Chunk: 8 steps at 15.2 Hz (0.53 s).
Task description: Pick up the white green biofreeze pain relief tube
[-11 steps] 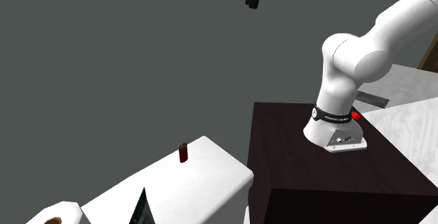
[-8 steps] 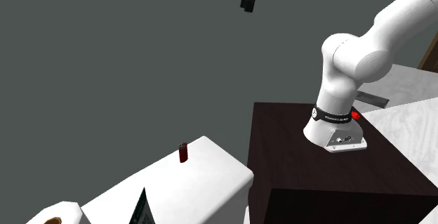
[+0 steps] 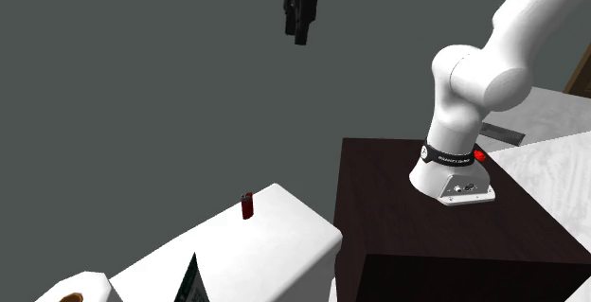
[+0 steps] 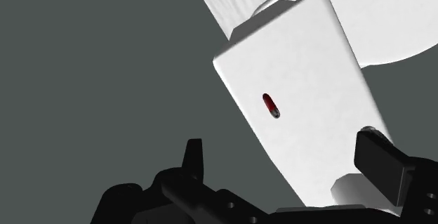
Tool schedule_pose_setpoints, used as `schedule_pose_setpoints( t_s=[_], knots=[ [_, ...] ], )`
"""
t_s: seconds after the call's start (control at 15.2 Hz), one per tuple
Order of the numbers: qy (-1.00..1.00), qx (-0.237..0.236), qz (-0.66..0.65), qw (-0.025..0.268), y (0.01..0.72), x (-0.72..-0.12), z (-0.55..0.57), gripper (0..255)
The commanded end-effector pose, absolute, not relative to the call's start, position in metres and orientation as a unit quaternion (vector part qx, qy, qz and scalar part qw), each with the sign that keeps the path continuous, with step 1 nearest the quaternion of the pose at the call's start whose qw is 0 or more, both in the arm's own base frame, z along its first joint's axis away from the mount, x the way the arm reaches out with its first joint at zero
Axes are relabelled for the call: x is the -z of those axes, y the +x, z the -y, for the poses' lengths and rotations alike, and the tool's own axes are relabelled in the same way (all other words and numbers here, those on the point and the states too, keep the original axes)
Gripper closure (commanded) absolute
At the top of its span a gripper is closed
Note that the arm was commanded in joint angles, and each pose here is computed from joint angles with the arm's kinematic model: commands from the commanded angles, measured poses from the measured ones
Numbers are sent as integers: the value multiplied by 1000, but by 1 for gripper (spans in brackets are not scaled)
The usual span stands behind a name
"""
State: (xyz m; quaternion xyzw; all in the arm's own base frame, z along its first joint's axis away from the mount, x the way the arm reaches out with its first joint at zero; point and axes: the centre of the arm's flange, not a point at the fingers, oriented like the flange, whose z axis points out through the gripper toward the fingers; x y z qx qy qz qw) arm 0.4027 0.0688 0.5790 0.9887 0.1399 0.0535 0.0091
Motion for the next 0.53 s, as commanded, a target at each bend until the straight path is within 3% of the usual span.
schedule_pose_setpoints(
  t_s=[0.0, 0.46],
  knots=[
    [985, -47, -168, 9, 422, -564, -84, 0],
    [965, -25, -261, 10, 481, -517, -144, 0]
  ],
)
